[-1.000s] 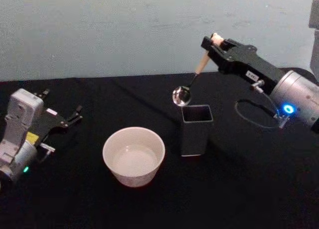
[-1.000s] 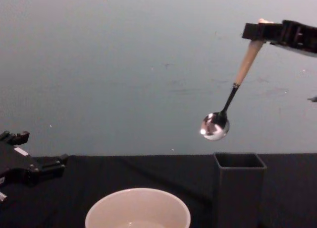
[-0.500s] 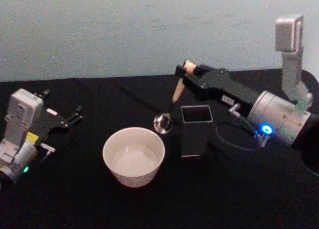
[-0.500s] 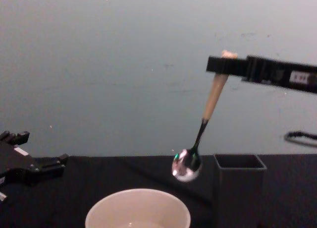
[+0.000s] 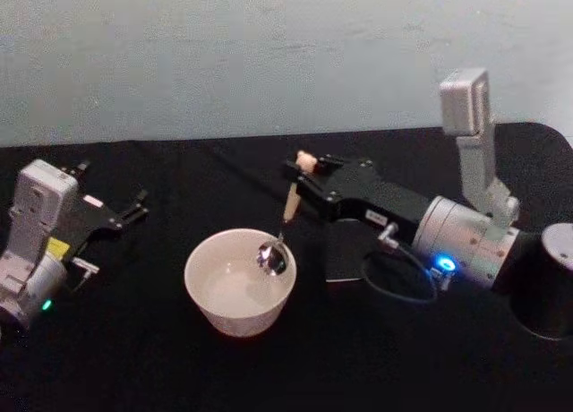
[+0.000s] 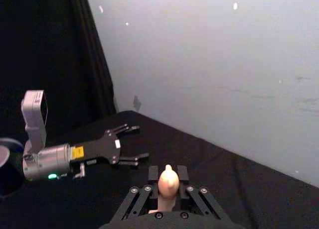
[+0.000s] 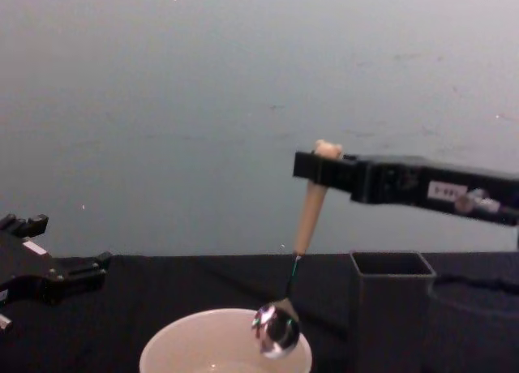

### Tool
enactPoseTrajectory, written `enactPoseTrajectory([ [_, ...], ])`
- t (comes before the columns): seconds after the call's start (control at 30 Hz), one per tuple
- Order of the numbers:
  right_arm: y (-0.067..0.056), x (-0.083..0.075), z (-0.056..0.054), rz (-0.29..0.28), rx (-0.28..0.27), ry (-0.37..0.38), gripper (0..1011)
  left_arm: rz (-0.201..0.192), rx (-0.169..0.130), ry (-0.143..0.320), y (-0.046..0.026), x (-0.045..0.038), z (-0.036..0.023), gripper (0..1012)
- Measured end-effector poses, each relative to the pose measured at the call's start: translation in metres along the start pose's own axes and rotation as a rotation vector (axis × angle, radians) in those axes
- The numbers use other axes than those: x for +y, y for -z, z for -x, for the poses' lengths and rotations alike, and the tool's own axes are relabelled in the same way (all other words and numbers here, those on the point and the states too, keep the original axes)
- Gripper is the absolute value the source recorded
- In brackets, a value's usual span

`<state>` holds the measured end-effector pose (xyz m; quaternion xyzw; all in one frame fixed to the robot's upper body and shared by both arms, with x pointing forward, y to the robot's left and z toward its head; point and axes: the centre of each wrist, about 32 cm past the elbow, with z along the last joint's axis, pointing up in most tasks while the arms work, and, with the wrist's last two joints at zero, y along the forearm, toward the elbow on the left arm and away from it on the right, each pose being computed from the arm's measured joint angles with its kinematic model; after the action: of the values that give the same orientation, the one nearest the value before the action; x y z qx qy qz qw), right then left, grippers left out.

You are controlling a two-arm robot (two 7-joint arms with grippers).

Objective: Pick up the stirring spoon with one hand, stir inside the cup, then place it back in its original position.

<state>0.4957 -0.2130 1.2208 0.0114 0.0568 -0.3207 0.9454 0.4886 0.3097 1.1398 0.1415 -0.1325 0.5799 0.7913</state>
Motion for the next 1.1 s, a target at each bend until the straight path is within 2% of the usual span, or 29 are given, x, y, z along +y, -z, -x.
enactPoseTrajectory([
  [0.43, 0.018, 0.016, 0.001, 0.041, -0.063, -0.031, 216, 0.0, 0.0, 0.0, 0.0, 0.0, 0.0, 1001],
  [0.63, 0.023, 0.018, 0.001, 0.056, -0.08, -0.042, 216, 0.0, 0.0, 0.0, 0.0, 0.0, 0.0, 1001],
  [1.1, 0.035, 0.023, 0.016, 0.098, -0.118, -0.102, 216, 0.0, 0.0, 0.0, 0.0, 0.0, 0.0, 1001],
])
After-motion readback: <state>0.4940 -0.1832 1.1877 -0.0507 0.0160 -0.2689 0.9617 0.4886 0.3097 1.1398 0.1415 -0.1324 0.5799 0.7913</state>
